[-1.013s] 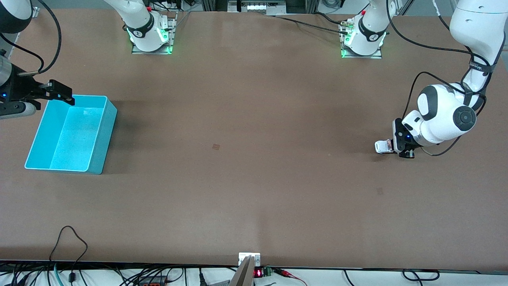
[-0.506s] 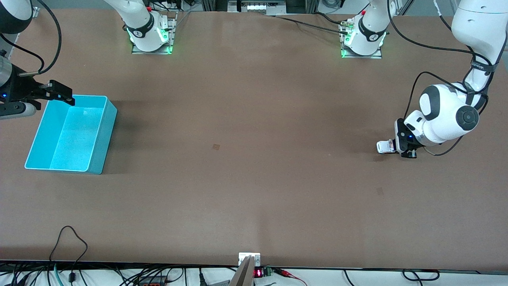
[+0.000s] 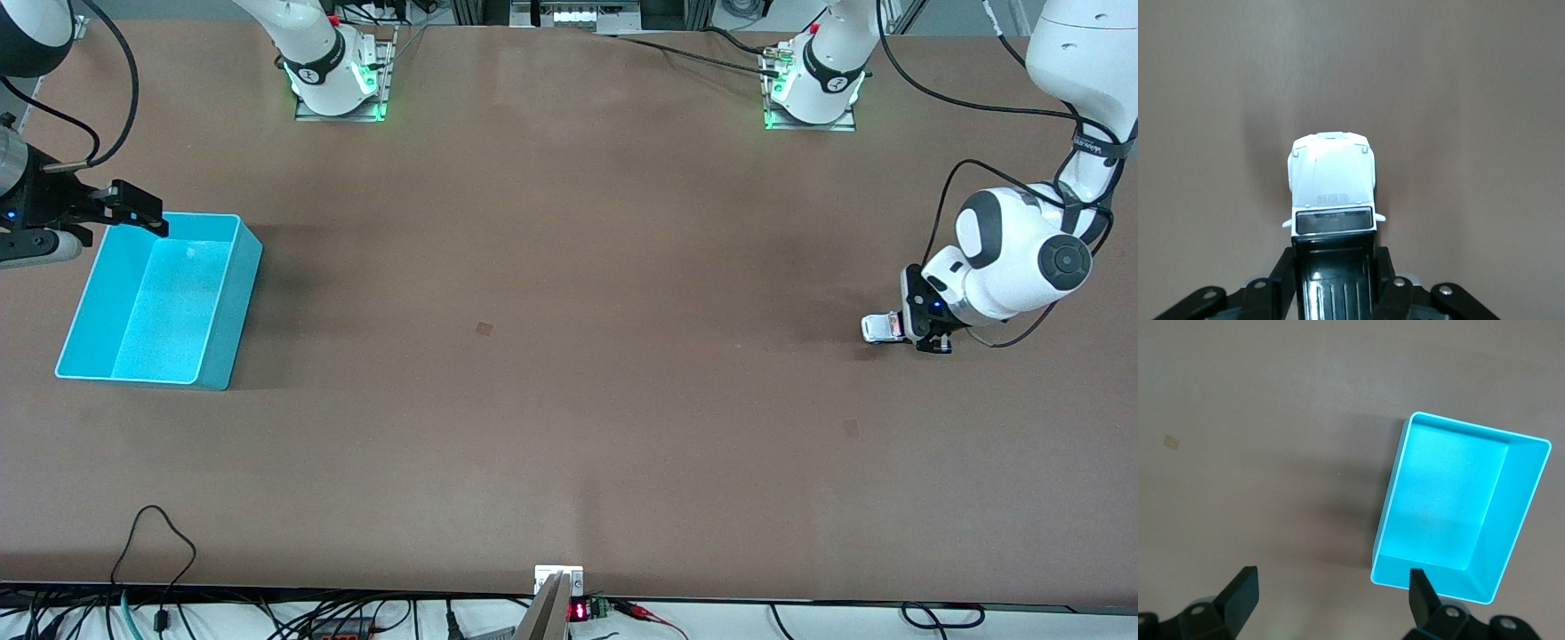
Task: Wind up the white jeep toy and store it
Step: 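Drag the jeep backward along the table with the left gripper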
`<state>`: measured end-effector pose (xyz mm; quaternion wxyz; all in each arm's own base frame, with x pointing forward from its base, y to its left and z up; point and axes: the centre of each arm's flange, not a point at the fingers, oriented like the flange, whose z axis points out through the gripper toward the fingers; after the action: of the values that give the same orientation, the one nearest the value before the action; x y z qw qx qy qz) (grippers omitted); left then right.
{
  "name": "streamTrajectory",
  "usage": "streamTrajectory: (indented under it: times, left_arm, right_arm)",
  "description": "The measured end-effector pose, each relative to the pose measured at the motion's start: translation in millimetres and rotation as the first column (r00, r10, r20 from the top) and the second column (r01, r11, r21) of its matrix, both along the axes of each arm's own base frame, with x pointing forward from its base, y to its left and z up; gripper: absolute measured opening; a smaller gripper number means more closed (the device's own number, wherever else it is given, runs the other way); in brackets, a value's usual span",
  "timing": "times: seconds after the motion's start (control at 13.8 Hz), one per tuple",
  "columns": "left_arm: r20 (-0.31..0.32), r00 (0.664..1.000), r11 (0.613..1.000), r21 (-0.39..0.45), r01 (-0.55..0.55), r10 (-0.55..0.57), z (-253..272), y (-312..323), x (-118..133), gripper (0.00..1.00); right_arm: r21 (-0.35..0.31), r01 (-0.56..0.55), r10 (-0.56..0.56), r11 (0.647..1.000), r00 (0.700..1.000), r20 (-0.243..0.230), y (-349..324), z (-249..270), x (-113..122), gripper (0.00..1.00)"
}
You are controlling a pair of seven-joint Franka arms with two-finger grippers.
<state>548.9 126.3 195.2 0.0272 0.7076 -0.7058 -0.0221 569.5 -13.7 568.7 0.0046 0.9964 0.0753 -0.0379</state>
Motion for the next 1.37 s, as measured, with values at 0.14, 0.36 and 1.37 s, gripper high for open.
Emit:
streamTrajectory:
  times: [0.14, 0.36, 1.37]
  left_arm:
    - [0.002, 1.000, 1.000, 0.000, -0.010, 0.010, -0.2, 15.4, -1.0, 0.51]
    - [0.006, 1.000, 1.000, -0.002, -0.023, 0.023, -0.4, 34.0, -3.0, 0.51]
    - [0.012, 1.000, 1.000, 0.013, 0.021, -0.021, -0.1, 112.8, -6.1, 0.51]
  right_arm:
    - [0.000, 0.000, 0.000, 1.000, 1.000, 0.000, 0.0, 0.0, 0.0, 1.00]
    - [0.000, 0.000, 0.000, 1.000, 1.000, 0.000, 0.0, -0.1, 0.0, 1.00]
    - [0.000, 0.000, 0.000, 1.000, 1.000, -0.001, 0.0, -0.1, -0.1, 1.00]
